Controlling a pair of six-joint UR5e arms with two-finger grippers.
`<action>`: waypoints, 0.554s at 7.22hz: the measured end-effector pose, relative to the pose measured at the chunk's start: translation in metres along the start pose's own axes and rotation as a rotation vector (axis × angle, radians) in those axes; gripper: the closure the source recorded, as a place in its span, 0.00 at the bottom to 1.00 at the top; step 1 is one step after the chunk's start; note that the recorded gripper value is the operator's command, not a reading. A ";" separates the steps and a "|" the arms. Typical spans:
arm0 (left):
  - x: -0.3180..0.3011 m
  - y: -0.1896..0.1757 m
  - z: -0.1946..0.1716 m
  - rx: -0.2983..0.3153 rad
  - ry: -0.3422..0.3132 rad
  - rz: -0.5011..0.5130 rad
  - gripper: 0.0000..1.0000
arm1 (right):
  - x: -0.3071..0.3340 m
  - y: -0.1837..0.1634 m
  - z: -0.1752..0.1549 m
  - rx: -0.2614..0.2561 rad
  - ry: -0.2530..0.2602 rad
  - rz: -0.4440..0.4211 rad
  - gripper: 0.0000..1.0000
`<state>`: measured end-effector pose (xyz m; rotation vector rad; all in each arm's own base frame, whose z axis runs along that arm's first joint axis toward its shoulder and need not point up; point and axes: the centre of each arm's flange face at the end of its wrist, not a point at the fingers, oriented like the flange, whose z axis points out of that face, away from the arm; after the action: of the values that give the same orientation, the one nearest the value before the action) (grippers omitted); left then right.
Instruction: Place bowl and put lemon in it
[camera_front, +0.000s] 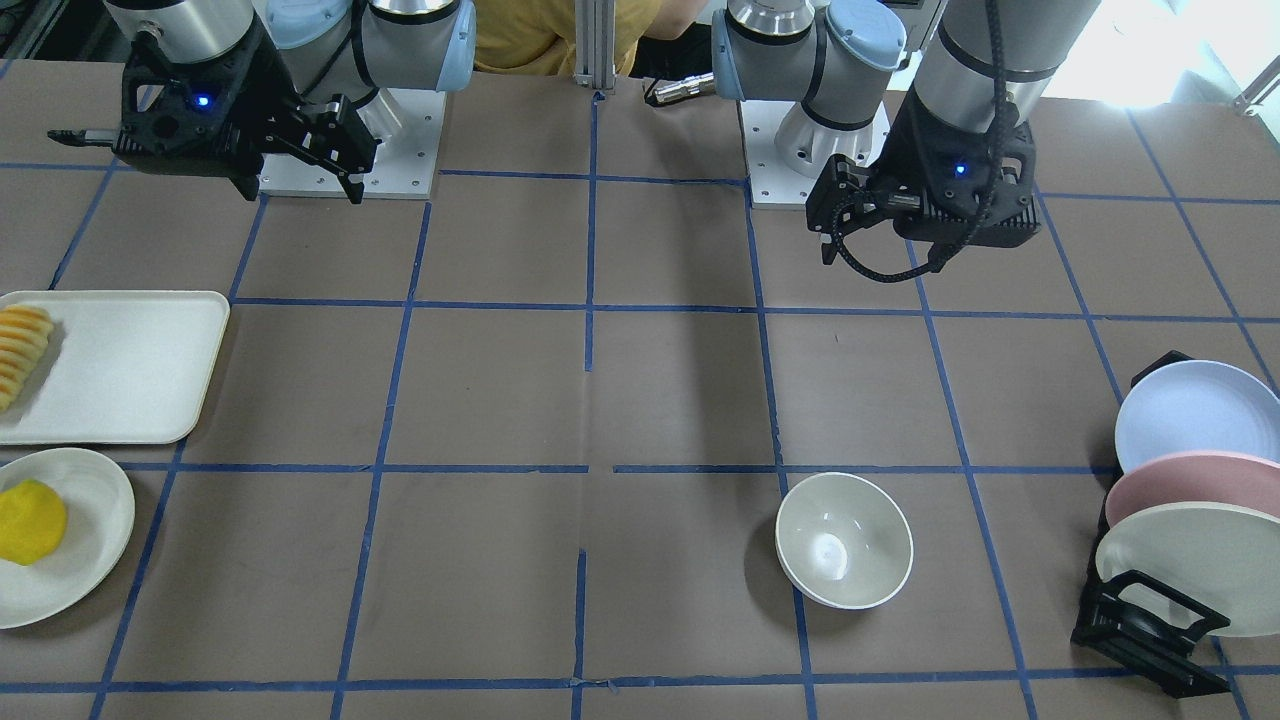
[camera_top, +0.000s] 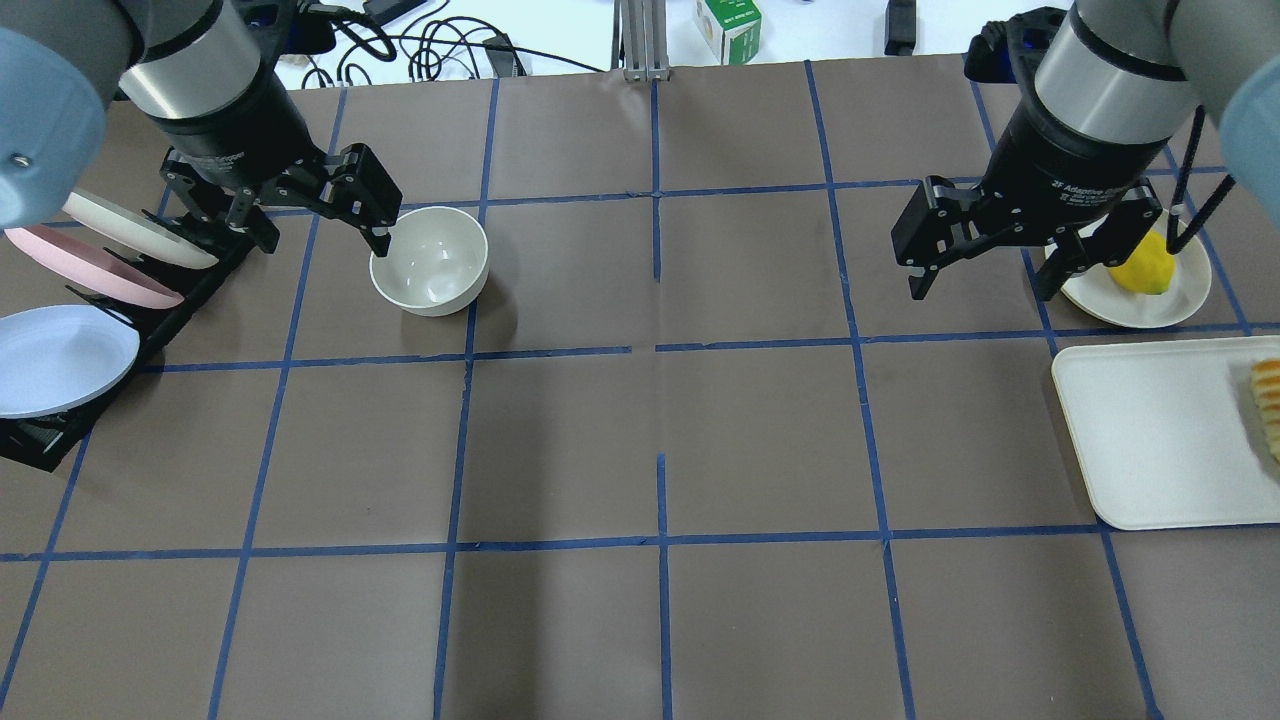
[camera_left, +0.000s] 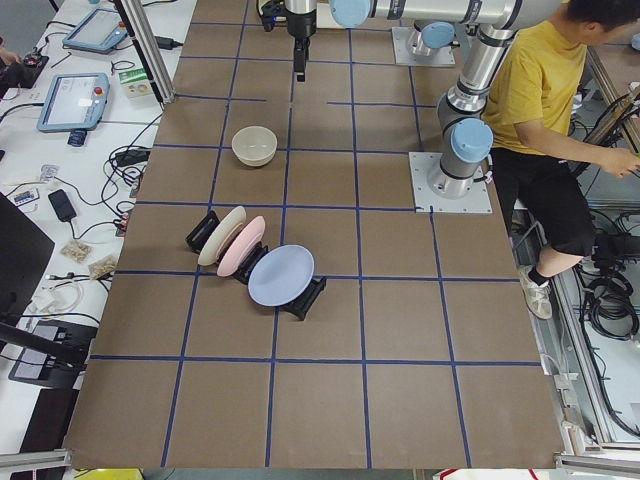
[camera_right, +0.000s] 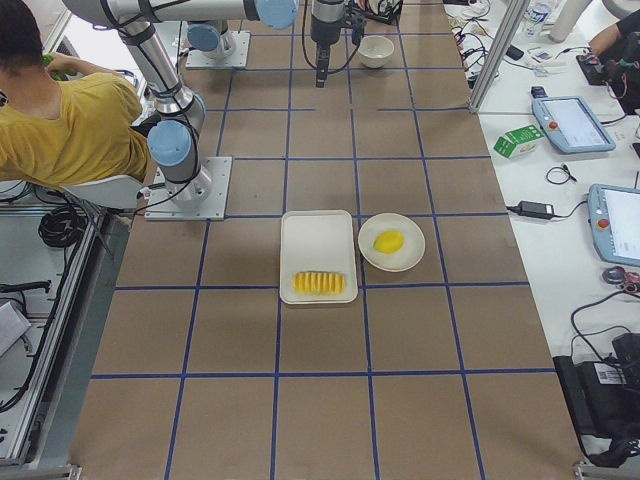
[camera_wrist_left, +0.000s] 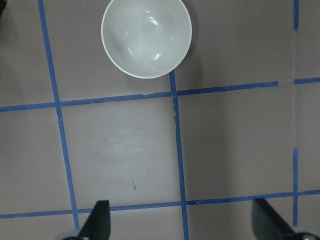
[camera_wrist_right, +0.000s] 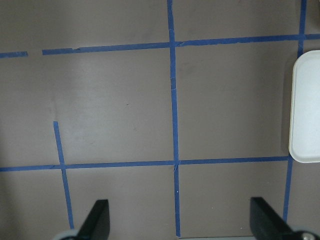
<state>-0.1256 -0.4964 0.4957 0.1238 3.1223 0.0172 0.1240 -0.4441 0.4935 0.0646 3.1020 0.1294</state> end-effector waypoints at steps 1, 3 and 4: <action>0.000 0.000 0.000 0.000 0.000 0.000 0.00 | 0.000 0.000 0.001 -0.001 -0.001 0.002 0.00; -0.003 -0.002 0.005 -0.009 -0.002 0.008 0.00 | 0.001 -0.001 0.001 -0.001 0.004 0.006 0.00; -0.013 -0.014 0.016 0.003 -0.005 0.016 0.00 | 0.003 -0.002 0.002 -0.002 0.008 0.011 0.00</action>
<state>-0.1133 -0.5111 0.4798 0.1493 3.1163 0.0131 0.1213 -0.4454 0.4913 0.0807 3.1098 0.1333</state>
